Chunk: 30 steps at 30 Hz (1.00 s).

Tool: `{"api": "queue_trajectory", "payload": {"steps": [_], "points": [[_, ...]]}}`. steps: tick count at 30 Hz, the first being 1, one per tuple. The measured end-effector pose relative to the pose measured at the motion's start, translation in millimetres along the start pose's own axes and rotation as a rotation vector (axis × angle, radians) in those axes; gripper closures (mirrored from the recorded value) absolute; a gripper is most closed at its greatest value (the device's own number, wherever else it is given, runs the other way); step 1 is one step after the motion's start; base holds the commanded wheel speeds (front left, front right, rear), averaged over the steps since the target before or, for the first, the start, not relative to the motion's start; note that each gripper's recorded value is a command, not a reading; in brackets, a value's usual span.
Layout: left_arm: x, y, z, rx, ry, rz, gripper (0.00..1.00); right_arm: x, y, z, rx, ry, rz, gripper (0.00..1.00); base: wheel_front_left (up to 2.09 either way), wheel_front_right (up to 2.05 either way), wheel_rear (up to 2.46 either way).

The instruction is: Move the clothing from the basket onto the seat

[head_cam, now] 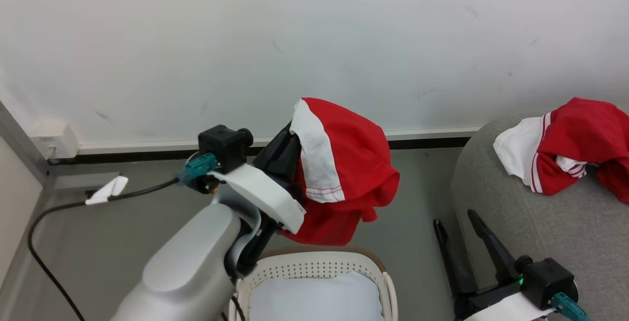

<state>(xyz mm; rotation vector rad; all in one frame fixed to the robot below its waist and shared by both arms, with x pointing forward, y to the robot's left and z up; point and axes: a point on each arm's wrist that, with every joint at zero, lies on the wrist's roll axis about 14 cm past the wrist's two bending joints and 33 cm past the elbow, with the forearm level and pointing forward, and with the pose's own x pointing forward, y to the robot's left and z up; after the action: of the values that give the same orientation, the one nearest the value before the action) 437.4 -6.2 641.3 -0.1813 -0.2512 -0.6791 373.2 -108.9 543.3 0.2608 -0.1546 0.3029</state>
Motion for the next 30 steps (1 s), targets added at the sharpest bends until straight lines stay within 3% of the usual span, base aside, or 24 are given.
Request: {"api": "queue_trajectory", "payload": {"steps": [15, 30], "points": [[-6.1, -5.3, 9.4, -0.018, -0.016, -0.004, 1.00, -0.3, 16.7, -24.3, -0.020, 0.083, 0.075, 0.00, 0.00, 0.00, 0.00], [-22.5, -43.8, 7.2, -0.063, -0.003, -0.084, 1.00, 17.5, 60.3, -73.2, -0.167, 0.281, 0.340, 0.00, 0.00, 0.00, 0.00]]}}
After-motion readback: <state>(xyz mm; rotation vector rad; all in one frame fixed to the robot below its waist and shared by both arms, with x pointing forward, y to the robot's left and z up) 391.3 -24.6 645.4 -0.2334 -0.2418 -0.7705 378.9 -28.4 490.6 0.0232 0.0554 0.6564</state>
